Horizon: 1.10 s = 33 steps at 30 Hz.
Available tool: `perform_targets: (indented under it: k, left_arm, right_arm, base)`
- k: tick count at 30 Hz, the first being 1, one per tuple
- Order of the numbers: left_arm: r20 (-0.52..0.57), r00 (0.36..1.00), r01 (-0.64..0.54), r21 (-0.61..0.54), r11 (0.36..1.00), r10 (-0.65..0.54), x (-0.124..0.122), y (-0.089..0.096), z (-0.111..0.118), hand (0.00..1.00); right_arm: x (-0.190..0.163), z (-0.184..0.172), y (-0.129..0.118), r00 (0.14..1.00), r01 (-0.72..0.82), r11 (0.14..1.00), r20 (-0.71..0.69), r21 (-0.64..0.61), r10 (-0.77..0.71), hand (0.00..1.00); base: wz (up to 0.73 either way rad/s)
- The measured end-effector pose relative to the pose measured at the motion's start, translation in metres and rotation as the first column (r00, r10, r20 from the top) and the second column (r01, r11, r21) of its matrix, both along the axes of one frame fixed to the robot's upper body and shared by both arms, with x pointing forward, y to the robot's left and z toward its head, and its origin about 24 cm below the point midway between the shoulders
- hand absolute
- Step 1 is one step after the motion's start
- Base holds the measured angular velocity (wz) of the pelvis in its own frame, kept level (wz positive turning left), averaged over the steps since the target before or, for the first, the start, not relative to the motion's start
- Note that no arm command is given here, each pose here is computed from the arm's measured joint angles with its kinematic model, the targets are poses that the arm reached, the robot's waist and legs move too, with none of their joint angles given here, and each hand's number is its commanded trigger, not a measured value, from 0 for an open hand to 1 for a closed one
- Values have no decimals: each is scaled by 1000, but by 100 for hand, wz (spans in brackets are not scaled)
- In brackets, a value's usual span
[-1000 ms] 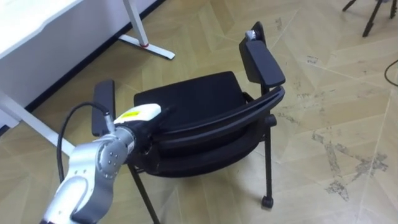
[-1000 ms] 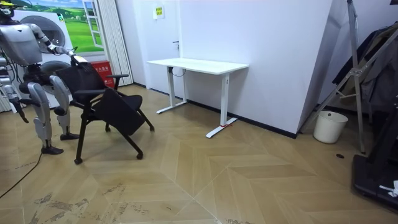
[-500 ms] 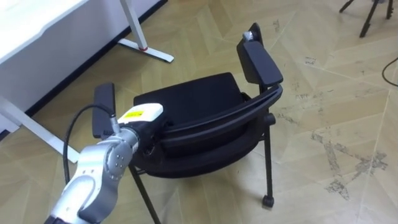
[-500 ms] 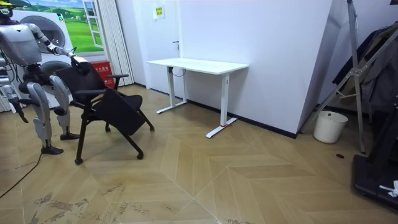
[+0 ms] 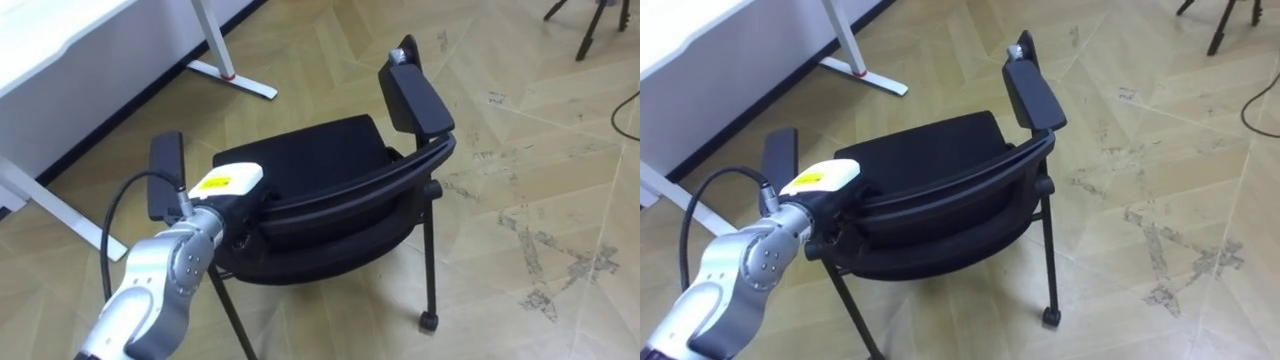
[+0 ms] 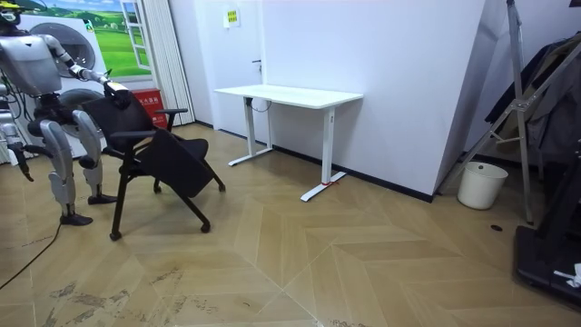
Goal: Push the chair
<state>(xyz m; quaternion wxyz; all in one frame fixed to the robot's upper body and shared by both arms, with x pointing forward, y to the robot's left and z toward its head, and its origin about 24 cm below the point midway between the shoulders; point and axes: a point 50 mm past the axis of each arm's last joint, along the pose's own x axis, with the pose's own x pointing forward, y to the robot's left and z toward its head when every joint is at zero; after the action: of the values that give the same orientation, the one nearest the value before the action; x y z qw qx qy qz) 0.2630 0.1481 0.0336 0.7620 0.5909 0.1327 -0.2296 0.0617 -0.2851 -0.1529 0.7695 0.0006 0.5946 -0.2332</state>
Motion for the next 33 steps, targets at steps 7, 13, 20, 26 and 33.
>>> perform_targets:
  k: [7, 13, 20, 26, 33]
  left_arm:
    - [33, 999, -3, 22, 1000, 2, 1, 1, 2, 100]
    - [47, 999, 18, 39, 999, -20, 1, 2, 6, 100]
    - [58, 997, 42, 29, 999, -44, 2, 1, 8, 100]
    - [67, 995, 71, 35, 997, -73, 1, 4, 9, 100]
    - [94, 990, 101, 34, 994, -104, 1, 3, 10, 100]
  right_arm:
    - [58, 29, -21, 952, -269, 922, 69, -277, 298, 0]
    - [110, 73, -26, 799, -472, 685, 60, -555, 599, 0]
    - [156, 132, -12, 654, -412, 496, 131, -764, 745, 0]
    - [175, 167, 9, 533, -339, 403, 180, -850, 827, 0]
    - [181, 191, 32, 400, -320, 325, 184, -890, 898, 0]
  base:
    - [-3]
    - [-4]
    - [-8]
    - [-1]
    - [-7]
